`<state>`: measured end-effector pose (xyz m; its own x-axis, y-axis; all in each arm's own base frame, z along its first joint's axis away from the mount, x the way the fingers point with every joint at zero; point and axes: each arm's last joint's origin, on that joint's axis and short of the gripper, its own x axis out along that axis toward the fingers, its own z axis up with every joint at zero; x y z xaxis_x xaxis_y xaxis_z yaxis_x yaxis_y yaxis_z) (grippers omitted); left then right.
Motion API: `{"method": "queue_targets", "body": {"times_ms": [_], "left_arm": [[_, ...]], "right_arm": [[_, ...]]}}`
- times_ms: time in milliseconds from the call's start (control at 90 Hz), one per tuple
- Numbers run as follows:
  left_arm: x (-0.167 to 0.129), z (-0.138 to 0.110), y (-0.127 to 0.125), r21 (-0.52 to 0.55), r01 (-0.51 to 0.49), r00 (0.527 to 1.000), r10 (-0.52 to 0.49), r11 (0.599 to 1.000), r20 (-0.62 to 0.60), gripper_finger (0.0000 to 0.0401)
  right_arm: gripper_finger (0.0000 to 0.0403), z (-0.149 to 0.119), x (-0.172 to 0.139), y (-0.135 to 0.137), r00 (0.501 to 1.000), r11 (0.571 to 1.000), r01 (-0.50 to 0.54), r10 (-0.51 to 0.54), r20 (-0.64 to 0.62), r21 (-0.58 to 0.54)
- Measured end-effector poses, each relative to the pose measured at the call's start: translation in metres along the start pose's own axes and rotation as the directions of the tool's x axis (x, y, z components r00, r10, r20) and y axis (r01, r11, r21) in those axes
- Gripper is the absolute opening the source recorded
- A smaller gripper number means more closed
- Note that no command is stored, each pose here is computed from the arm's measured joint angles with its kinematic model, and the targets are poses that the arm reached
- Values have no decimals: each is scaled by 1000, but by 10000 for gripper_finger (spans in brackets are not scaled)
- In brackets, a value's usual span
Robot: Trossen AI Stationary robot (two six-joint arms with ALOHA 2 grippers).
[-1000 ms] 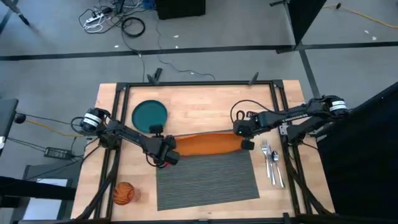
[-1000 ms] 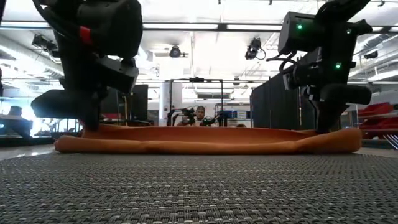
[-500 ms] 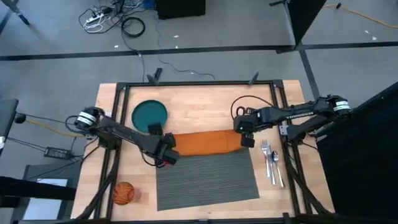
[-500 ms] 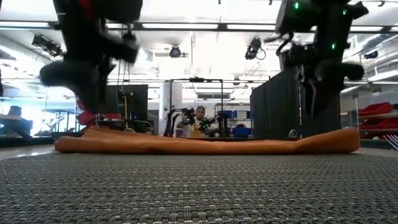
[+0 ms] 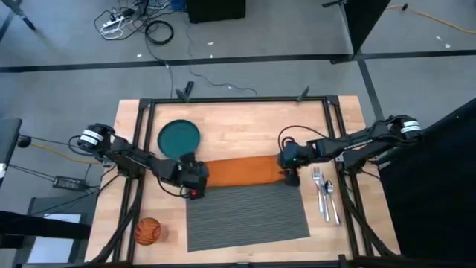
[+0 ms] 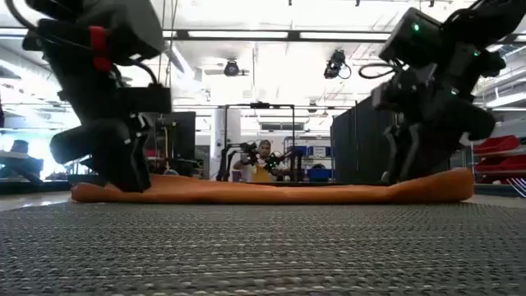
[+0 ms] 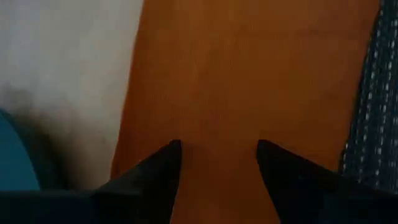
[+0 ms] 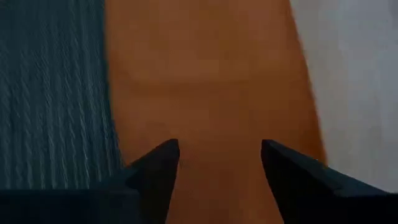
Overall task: Set table place
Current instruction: Fold the orange table napkin
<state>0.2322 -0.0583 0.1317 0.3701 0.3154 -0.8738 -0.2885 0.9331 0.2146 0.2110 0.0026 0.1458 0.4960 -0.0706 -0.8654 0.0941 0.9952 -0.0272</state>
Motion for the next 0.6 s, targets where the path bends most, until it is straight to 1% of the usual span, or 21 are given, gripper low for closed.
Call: {"method": "queue_targets", "body": {"times_ms": [122,244,467,544,600], "left_arm": [[2,-8,-1,-9,4,1000,-5,1000,-15,197],[1,-9,-1,-1,2,1000,-2,1000,-27,197],[2,-10,-1,0,4,999,-4,1000,-33,197],[2,-11,-1,4,2,999,-2,1000,-39,197],[2,-11,-1,4,3,999,-3,1000,-39,197]], "right_arm": [[199,-13,-1,0,991,1000,9,-8,-132,8],[196,-19,-3,-1,979,1000,21,-16,-205,21],[197,-23,-11,-2,965,998,18,0,-262,65],[196,-19,-19,-3,960,993,27,5,-279,111],[194,-11,-27,-3,967,989,31,7,-255,146]]}}
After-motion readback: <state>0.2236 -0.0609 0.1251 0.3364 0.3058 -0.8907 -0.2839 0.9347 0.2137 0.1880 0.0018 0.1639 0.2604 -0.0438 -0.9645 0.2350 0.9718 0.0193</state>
